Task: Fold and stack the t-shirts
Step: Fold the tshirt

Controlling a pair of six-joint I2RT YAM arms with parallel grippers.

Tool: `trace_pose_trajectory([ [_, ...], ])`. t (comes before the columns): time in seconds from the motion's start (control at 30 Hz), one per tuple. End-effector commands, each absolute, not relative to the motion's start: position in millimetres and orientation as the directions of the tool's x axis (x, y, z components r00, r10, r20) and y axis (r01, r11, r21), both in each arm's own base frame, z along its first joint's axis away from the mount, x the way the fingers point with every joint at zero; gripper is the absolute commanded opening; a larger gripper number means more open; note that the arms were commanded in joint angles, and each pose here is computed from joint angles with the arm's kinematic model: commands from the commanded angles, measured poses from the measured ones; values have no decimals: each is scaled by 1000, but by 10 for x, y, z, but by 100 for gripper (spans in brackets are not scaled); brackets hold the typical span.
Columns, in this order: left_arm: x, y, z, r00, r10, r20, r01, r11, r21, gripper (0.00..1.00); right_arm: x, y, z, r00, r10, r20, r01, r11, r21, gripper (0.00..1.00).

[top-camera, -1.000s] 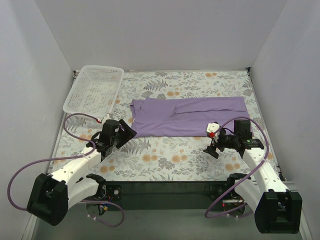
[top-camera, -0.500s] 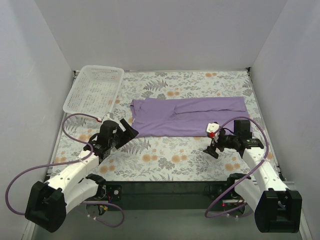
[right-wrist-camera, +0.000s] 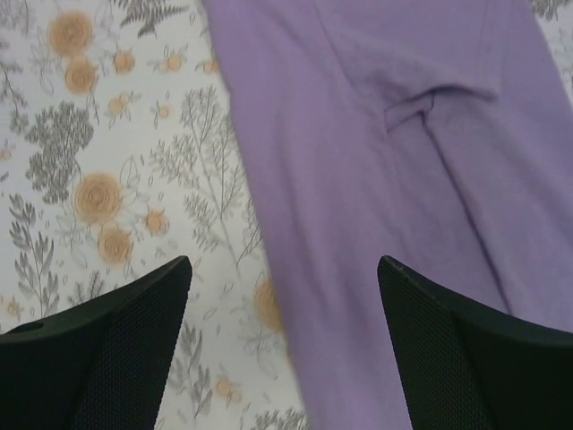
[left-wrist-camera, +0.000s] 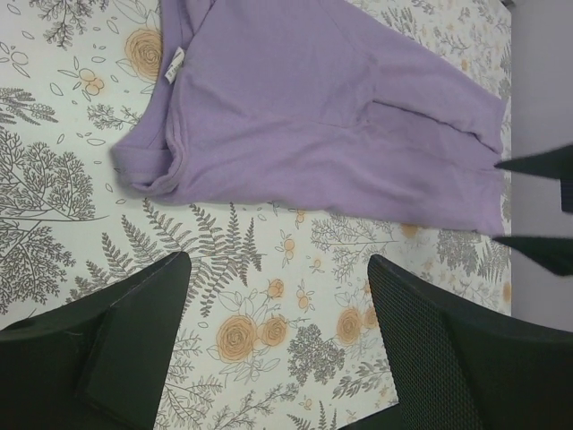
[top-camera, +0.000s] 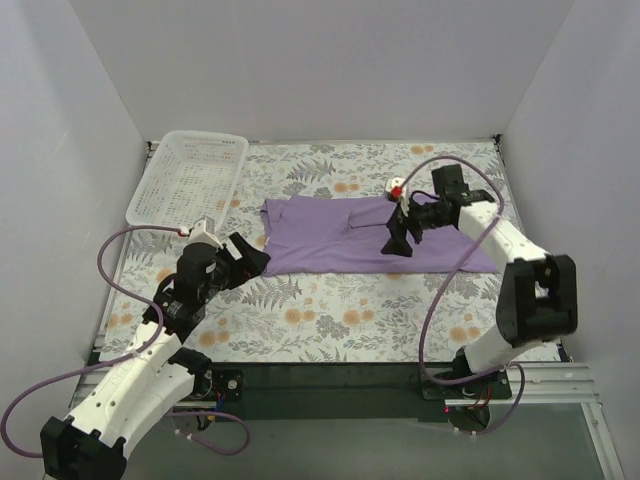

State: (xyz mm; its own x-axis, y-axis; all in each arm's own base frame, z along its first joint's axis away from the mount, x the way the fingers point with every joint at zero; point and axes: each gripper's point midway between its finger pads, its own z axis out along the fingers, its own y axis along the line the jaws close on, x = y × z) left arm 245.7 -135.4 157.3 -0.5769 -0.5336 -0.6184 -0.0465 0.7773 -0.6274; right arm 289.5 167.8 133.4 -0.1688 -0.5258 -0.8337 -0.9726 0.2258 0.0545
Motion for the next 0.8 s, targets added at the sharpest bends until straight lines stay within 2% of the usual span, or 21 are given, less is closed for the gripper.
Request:
trace_pose_trajectory([
  [0.0,2397,-1312,1624,-580,-493,-648,-14,802,-597,80,3207,2069,1373,-326,-490,-809,-942,241,234,88],
  [0.03,2385,-1319,1655,-575,-495,-652,-2,797,-604,80,3299,2151,1379,-391,-469,-792,-918,266,295,88],
  [0.07,2387,-1320,1666,-569,-497,-655,4,795,-607,80,3556,2290,1620,-359,-445,-821,-928,262,264,86],
  [0.1,2384,-1318,1662,-566,-497,-657,7,794,-607,80,3695,2365,1399,-431,-444,-786,-900,275,338,86],
  [0.13,2388,-1315,1687,-558,-500,-662,14,792,-610,80,3818,2441,1424,-480,-420,-770,-874,297,384,86],
  [0.23,2396,-1320,1683,-555,-496,-668,22,794,-608,80,4244,2638,1342,-511,-392,-765,-856,311,412,86],
  [0.27,2402,-1322,1677,-556,-493,-669,22,796,-605,80,4340,2698,1118,-542,-402,-738,-838,327,437,86],
  [0.3,2404,-1322,1676,-555,-492,-670,24,796,-605,80,4598,2745,1247,-507,-393,-767,-852,364,376,86],
  [0.4,2384,-1383,1622,-584,-478,-656,39,790,-611,80,4935,2796,958,-568,-374,-733,-802,450,392,85],
  [0.43,2386,-1390,1624,-586,-477,-655,41,790,-612,80,5084,2829,1060,-560,-350,-751,-799,466,380,85],
  [0.57,2393,-1386,1633,-583,-477,-658,42,791,-610,80,5270,2880,776,-593,-323,-737,-770,496,402,84],
  [0.77,2392,-1384,1626,-584,-477,-658,41,791,-610,80,5197,2889,566,-630,-325,-705,-751,487,446,79],
])
